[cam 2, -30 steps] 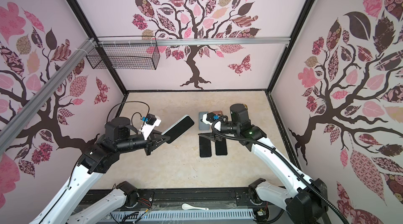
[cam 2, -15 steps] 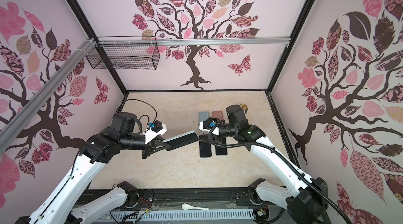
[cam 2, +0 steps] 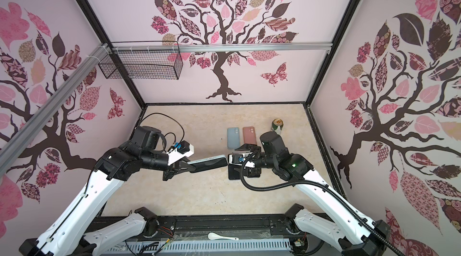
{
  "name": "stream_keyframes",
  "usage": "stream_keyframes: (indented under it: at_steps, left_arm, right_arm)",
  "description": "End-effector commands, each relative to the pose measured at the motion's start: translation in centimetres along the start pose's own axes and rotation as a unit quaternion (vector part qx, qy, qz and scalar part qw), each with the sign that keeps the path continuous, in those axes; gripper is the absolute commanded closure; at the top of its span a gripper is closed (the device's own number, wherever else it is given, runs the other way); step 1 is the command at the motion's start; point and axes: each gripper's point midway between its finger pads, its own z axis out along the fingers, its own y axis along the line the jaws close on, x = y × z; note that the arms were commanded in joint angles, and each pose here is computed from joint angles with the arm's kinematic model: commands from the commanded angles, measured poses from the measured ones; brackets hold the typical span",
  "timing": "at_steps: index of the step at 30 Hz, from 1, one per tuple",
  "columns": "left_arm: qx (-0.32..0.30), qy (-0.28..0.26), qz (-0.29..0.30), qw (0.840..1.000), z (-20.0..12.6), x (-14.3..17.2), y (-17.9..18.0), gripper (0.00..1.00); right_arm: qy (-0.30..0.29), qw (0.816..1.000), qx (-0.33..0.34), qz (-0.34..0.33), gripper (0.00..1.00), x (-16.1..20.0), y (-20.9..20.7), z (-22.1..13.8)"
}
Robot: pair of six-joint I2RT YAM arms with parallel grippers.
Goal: Take the phone out of the phone case
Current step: Remove the phone case from the phone.
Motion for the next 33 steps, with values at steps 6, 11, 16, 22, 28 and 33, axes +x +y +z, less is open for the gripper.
stream_keyframes:
  at_steps: [6,11,16,22,28,33]
  left_arm:
    - [-0.004,-0.025,0.045,0.999,-0.9,-2.3,0.1,1.00]
    - [0.001,-0.013,0.036,0.999,-0.5,-2.1,0.5,1.00]
    - [0.014,-0.008,0.032,0.999,-0.2,-2.0,0.5,1.00]
    - [0.016,-0.006,0.032,0.999,-0.2,-2.0,0.5,1.00]
    - [0.023,-0.012,0.031,0.999,-0.2,-2.3,0.3,1.00]
    - [0.026,-0.012,0.030,0.999,-0.2,-2.4,0.2,1.00]
  right_arm:
    - [-0.076,0.994,-0.075,0.014,0.33,-3.0,1.9,0.0]
    - [-0.087,0.993,-0.077,0.022,0.51,-3.1,1.6,0.7]
    - [-0.092,0.993,-0.065,0.024,0.55,-3.1,0.8,1.4]
    - [-0.091,0.993,-0.076,0.027,0.61,-2.9,1.2,1.5]
    - [-0.081,0.992,-0.091,0.030,0.63,-2.3,1.9,1.9]
    - [-0.083,0.992,-0.091,0.027,0.66,-2.4,1.8,1.8]
